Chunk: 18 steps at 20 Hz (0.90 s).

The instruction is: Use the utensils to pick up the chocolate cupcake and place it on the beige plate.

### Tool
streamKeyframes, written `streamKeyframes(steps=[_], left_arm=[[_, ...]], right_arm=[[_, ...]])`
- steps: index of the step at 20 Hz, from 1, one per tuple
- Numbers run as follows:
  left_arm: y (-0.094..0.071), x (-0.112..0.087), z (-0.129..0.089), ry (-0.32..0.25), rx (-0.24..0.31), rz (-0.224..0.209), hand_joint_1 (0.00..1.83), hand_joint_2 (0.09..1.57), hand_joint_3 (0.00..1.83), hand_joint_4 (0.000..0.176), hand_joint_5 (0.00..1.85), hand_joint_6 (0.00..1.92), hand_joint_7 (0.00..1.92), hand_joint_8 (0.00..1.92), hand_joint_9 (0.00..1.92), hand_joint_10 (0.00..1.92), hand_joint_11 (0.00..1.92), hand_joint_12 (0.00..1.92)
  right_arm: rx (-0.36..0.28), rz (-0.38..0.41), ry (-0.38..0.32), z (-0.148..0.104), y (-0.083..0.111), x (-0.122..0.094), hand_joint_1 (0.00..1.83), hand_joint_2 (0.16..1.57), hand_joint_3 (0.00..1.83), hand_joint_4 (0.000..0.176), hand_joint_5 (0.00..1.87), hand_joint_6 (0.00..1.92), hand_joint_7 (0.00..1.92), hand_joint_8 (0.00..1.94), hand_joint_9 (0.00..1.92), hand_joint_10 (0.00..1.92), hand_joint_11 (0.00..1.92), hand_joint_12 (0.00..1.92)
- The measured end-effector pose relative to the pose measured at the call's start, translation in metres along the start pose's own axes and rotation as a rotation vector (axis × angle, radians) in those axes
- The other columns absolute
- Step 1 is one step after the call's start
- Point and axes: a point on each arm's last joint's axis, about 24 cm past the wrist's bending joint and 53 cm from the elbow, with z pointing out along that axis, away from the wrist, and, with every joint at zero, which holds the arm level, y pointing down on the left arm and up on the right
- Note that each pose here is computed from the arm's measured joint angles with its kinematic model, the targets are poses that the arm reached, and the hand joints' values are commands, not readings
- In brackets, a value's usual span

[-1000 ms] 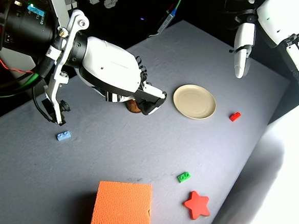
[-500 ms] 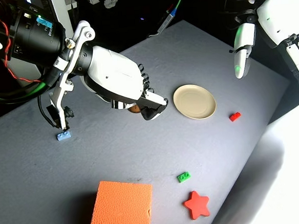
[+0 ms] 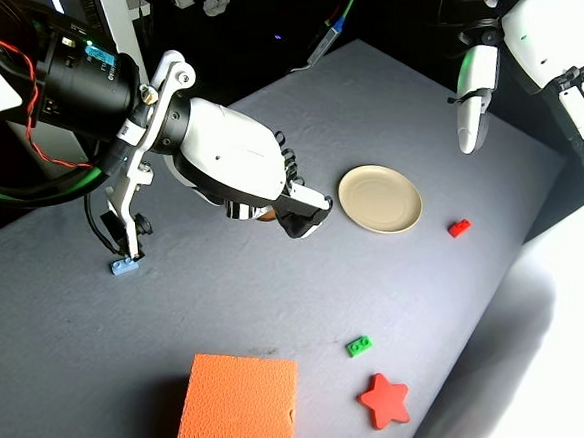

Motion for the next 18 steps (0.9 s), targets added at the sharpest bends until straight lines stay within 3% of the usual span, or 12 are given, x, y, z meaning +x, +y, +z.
streamKeyframes(steps=[2, 5, 18], left_arm=[[0.0000, 0.0000, 0.0000, 0.000, 0.000, 0.000, 0.00, 1.11, 0.00, 0.000, 0.04, 0.00, 0.01, 0.00, 0.00, 0.00, 0.00, 0.00], [0.0002, 0.0000, 0.0000, 0.000, -0.001, 0.000, 0.00, 1.11, 0.00, 0.000, 0.04, 0.00, 0.03, 0.01, 0.02, 0.01, 0.03, 0.01], [0.0003, -0.0001, -0.0001, 0.000, -0.001, 0.000, 0.00, 1.11, 0.00, 0.000, 0.02, 0.00, 0.00, 0.00, 0.00, 0.00, 0.00, 0.00]], right_arm=[[-0.002, -0.001, 0.000, 0.0007, 0.0004, 0.0009, 1.00, 1.10, 0.00, 0.000, 0.79, 0.00, 0.77, 0.00, 0.68, 0.00, 0.00, 1.55], [-0.001, -0.004, 0.001, 0.0010, 0.0001, 0.0017, 1.00, 1.10, 0.00, 0.000, 0.78, 0.00, 0.77, 0.00, 0.70, 0.01, 0.00, 1.62], [-0.005, -0.006, 0.003, 0.0022, 0.0022, 0.0021, 1.01, 1.11, 0.01, 0.000, 0.87, 0.02, 0.83, 0.01, 0.71, 0.00, 0.00, 1.56]])
